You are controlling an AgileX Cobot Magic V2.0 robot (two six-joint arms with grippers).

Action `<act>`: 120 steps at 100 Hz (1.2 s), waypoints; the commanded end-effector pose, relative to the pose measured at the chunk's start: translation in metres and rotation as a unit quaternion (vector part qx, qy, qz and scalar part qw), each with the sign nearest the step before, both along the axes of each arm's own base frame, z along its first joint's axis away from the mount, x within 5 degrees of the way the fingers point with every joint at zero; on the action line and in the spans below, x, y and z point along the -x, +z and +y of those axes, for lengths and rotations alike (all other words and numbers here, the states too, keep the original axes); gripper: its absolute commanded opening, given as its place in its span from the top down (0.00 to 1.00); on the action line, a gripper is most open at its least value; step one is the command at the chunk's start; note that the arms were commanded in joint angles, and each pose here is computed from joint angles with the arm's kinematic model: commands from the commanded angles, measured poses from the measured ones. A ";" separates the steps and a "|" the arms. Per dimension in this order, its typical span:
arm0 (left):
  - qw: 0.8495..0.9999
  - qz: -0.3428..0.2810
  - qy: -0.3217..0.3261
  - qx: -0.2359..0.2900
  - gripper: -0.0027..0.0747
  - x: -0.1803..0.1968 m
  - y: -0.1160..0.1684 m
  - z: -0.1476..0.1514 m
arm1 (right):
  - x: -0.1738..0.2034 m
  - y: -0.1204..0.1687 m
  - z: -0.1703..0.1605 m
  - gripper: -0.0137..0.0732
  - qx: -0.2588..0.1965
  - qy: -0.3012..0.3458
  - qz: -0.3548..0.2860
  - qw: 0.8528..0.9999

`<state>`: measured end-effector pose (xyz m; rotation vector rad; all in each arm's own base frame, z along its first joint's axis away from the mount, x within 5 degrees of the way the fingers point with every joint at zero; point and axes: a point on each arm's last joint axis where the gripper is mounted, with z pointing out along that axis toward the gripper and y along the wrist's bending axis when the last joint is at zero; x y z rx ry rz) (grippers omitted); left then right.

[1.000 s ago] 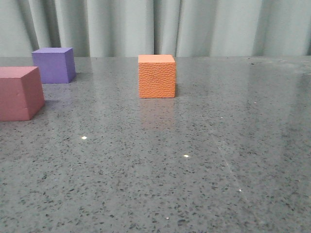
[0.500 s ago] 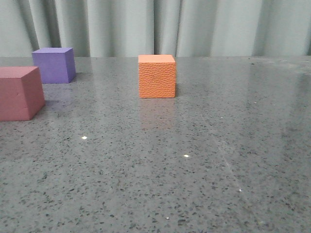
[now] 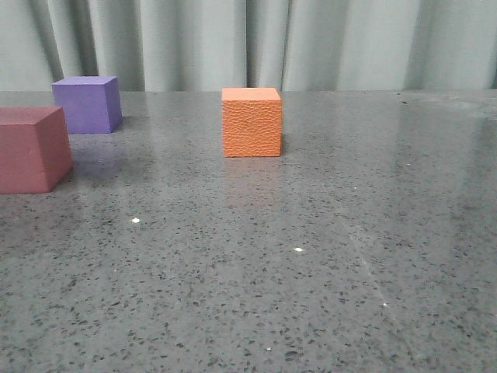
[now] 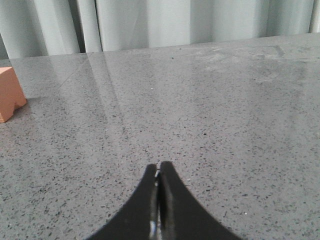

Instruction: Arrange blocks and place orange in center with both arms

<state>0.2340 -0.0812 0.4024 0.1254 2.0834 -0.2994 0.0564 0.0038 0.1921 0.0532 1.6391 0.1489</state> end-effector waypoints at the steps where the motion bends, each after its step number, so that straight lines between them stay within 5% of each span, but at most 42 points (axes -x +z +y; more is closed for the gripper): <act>1: 0.999 -0.039 -0.009 0.034 0.11 -0.014 0.016 -0.027 | 0.002 0.014 -0.001 0.92 -0.001 -0.004 -0.061 0.998; 33: 1.000 -0.007 -0.009 0.019 0.12 -0.066 -0.008 -0.134 | 0.002 0.014 -0.001 0.92 -0.001 -0.004 -0.061 0.998; 52: 1.000 0.020 0.012 0.013 0.12 -0.084 -0.020 -0.173 | 0.002 0.014 -0.001 0.92 -0.001 -0.004 -0.061 0.998; 120: 0.997 0.077 0.016 -0.006 0.12 -0.099 -0.056 -0.204 | 0.002 0.014 -0.001 0.92 -0.001 -0.004 -0.061 0.998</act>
